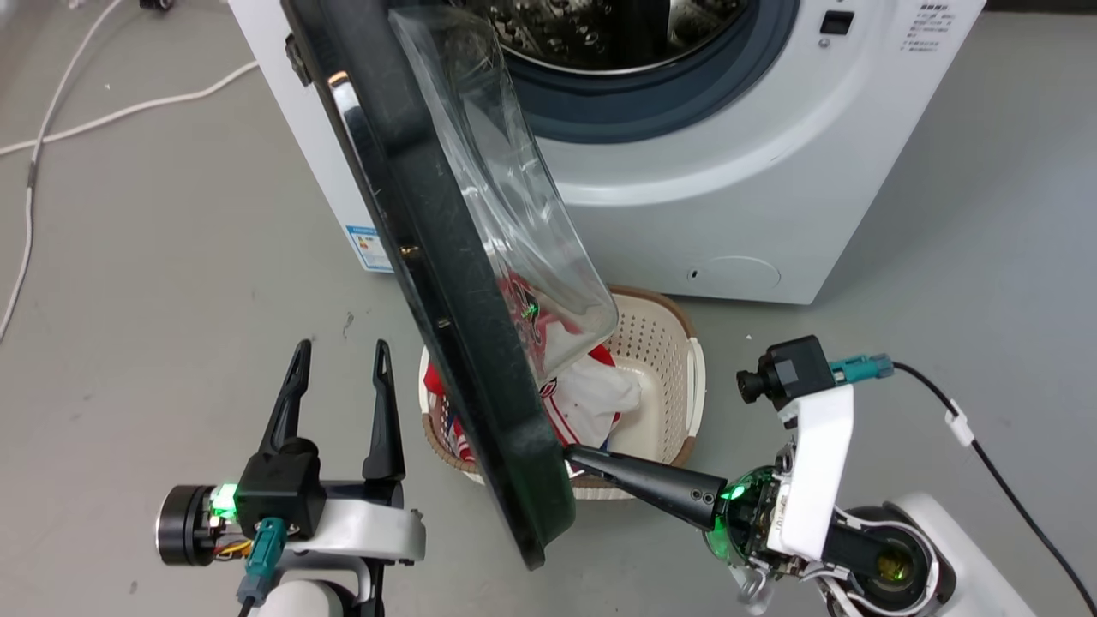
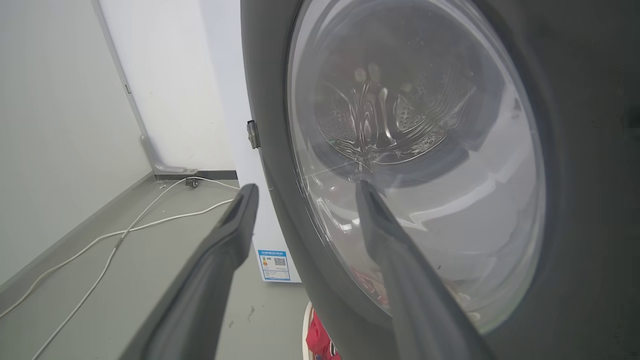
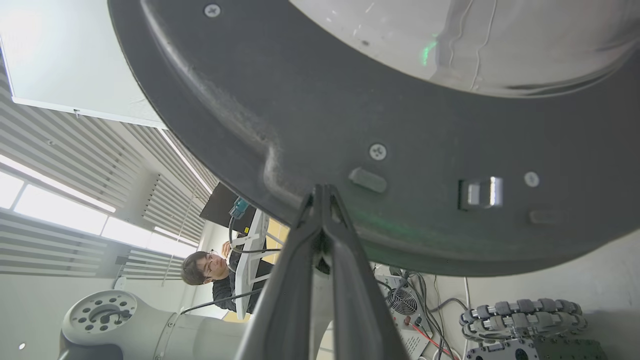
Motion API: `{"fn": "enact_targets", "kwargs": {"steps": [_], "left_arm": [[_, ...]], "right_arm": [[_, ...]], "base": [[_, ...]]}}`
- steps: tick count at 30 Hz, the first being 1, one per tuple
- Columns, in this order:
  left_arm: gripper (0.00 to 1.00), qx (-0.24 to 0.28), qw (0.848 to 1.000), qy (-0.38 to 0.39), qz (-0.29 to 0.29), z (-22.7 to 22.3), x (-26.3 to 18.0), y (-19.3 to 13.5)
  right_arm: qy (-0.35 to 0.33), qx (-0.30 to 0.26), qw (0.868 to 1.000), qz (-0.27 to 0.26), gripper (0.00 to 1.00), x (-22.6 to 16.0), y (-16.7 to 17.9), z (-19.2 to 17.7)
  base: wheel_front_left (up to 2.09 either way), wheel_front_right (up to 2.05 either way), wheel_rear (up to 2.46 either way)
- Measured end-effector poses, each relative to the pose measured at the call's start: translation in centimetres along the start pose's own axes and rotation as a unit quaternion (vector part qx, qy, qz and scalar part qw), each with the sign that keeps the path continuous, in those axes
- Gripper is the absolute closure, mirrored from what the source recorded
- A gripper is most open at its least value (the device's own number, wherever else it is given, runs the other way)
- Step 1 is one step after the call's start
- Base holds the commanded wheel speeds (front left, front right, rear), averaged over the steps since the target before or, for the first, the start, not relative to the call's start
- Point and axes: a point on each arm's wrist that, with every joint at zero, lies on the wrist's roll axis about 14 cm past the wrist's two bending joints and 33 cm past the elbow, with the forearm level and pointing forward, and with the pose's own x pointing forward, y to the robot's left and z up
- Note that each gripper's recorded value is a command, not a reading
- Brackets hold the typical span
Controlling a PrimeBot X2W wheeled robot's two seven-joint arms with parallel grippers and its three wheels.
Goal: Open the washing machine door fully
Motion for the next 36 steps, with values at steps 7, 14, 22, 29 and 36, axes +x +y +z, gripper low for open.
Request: {"fn": "enact_targets", "kwargs": {"steps": [7, 14, 22, 29, 36], "left_arm": [[0.0, -0.001, 1.0, -0.001, 0.003, 0.4, -1.1, 0.2], [0.0, -0.001, 1.0, -0.005, -0.001, 0.7, -1.7, 0.0], [0.0, -0.001, 1.0, -0.008, -0.005, 1.0, -2.1, -0.2], [0.0, 0.0, 1.0, -0.011, -0.005, 1.3, -2.9, -0.1], [0.0, -0.002, 1.0, -0.016, -0.008, 1.7, -3.4, -0.4]], "right_arm": [[-0.105, -0.02, 0.994, -0.008, 0.87, -2.0, 0.7, 2.7], [-0.271, -0.095, 0.958, -0.026, 0.0, -6.8, 2.3, 7.2], [-0.466, -0.335, 0.81, -0.119, 0.0, -13.6, 3.8, 10.7], [-0.484, -0.482, 0.699, -0.213, 0.0, -17.5, 4.3, 11.0], [-0.464, -0.577, 0.606, -0.292, 0.0, -19.1, 4.9, 9.8]], "base": [[0.0, 0.0, 0.0], [0.0, 0.0, 0.0], [0.0, 0.0, 0.0], [0.0, 0.0, 0.0], [0.0, 0.0, 0.0]]}}
